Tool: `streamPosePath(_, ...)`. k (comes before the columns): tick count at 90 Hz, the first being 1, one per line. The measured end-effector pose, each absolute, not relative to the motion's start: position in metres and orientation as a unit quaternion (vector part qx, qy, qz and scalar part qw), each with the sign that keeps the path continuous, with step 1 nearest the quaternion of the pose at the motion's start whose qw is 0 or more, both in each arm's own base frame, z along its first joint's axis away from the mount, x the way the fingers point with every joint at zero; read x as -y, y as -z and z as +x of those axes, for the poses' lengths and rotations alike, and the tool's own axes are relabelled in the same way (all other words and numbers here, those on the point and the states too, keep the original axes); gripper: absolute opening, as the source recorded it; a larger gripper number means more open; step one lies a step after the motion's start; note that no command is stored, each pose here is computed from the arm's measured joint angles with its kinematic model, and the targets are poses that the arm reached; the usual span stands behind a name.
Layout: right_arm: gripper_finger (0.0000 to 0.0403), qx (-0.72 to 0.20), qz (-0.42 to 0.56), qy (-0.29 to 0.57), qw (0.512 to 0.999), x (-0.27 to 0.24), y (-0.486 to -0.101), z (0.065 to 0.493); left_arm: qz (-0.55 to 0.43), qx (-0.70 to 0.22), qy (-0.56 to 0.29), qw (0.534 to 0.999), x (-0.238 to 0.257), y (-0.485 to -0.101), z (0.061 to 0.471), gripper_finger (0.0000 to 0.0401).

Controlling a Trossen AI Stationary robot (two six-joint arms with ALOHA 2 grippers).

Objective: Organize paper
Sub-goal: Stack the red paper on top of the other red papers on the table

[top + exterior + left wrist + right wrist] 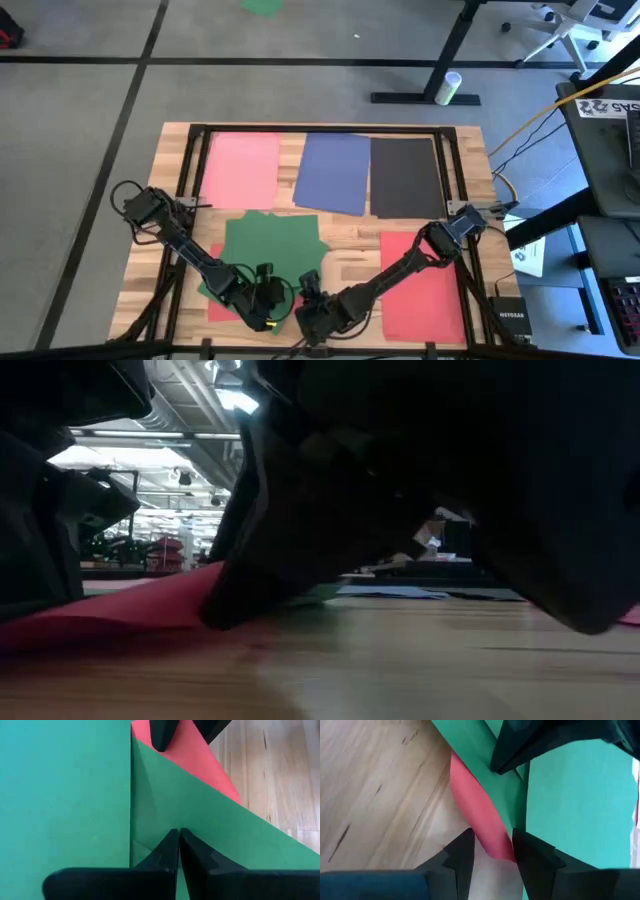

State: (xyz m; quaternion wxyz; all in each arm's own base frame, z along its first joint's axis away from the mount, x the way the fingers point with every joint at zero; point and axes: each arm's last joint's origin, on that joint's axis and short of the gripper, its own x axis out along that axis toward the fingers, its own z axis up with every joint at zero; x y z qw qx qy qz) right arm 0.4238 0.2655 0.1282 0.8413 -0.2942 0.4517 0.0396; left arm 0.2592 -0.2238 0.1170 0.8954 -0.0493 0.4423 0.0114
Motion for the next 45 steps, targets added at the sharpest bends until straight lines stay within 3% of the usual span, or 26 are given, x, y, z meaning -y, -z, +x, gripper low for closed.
streamPosePath(45, 0.0124, -0.44, -0.322, -0.061, 0.836, -0.281, -0.129, 0.415, -0.042, -0.441, -0.007, 0.897, 0.224, -0.117, 0.26, 0.0)
